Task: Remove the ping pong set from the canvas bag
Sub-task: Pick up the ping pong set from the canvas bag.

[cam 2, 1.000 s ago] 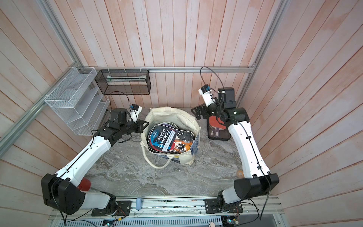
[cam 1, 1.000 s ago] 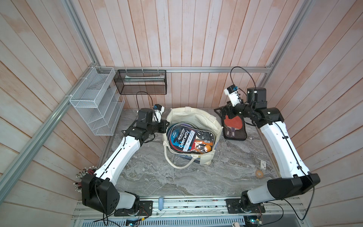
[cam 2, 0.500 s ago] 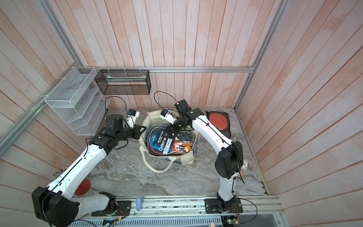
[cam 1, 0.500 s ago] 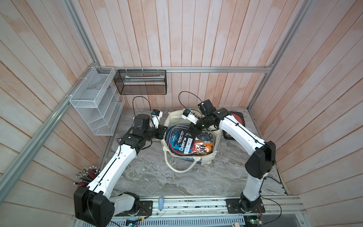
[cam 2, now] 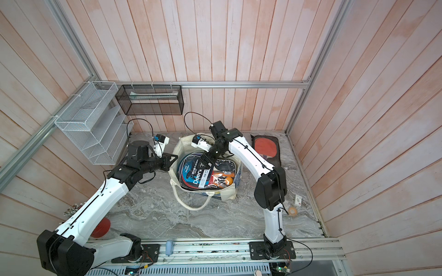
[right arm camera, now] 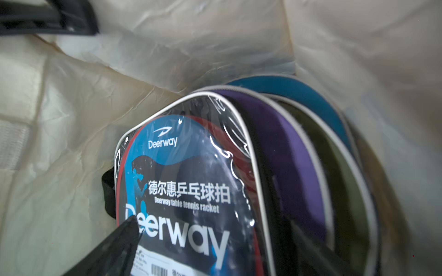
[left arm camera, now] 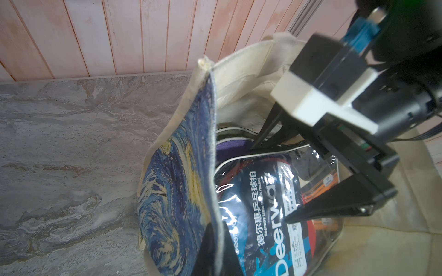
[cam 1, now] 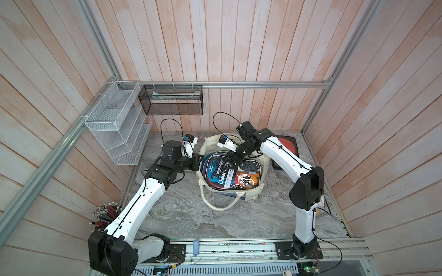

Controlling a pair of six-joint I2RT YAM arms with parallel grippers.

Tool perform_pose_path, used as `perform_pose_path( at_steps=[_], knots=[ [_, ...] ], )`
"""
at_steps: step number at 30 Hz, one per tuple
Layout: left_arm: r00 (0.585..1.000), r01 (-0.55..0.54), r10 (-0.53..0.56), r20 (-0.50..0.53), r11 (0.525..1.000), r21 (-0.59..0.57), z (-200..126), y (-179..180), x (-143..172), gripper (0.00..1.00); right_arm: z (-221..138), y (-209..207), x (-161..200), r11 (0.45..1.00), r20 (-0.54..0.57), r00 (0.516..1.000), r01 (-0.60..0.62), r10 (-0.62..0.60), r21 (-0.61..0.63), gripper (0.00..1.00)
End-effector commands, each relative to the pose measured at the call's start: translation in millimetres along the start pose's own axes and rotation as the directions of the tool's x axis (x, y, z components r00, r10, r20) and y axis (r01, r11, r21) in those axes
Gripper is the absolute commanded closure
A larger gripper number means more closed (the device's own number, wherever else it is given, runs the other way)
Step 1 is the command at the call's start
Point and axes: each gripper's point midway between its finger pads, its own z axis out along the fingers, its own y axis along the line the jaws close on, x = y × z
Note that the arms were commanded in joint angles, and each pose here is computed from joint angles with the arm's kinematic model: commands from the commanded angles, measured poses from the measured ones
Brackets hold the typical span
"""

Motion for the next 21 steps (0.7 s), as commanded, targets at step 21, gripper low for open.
perform_pose_path(
  at_steps=[21],
  knots=[
    [0.993,-0.063,0.054,0.104,0.994,0.092,3,-18,-30,1.00,-10,36,7,0.988,-0.016,1.000,-0.011,0.009,-0.154,0.13]
  ],
)
